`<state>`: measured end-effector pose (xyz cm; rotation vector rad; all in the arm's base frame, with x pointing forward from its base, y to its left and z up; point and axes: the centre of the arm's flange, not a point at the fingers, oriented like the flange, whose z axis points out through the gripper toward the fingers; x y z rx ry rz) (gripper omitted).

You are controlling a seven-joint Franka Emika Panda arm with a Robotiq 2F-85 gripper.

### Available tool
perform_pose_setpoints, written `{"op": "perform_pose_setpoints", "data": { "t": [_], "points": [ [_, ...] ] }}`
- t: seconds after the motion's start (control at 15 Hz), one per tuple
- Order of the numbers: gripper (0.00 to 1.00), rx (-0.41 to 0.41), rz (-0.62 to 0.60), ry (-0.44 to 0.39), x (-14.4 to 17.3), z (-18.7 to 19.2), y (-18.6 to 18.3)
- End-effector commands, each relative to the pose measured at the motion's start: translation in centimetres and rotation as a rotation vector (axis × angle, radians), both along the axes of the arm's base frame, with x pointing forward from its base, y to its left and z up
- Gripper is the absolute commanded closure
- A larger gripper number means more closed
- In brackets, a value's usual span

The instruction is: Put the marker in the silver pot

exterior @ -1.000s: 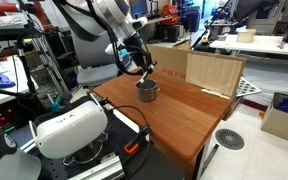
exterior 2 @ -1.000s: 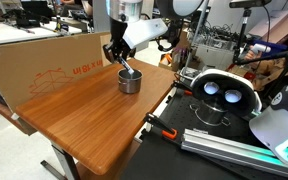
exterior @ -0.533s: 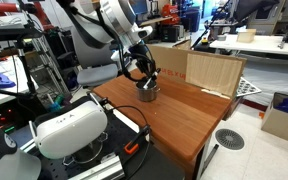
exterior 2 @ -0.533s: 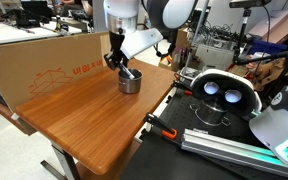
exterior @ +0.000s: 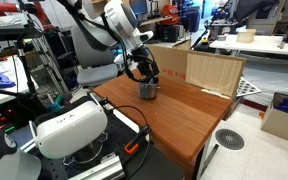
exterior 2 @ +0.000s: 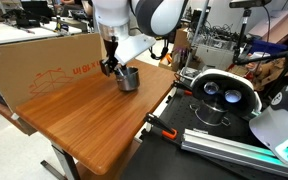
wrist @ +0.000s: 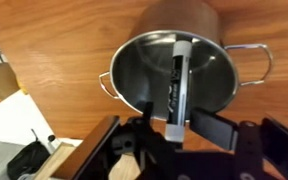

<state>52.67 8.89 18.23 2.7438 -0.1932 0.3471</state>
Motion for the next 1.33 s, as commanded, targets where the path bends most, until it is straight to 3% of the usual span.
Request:
{"op": "perform_pose_setpoints", "data": {
  "t": [0.0, 0.2, 0.27, 0.8, 1.27],
  "points": [
    [0.23, -0.005, -0.009, 0.031, 0.5, -1.0, 0.4],
    [0.02, -0.002, -0.008, 0.027, 0.4, -0.8, 0.6],
    [0.0, -0.001, -0.007, 0.025, 0.4, -0.7, 0.6],
    [0.0, 0.023, 0.032, 0.024, -0.7, 0.4, 1.8],
    [0.0, 0.07, 0.086, -0.028, -4.1, 5.3, 3.1]
  ]
}}
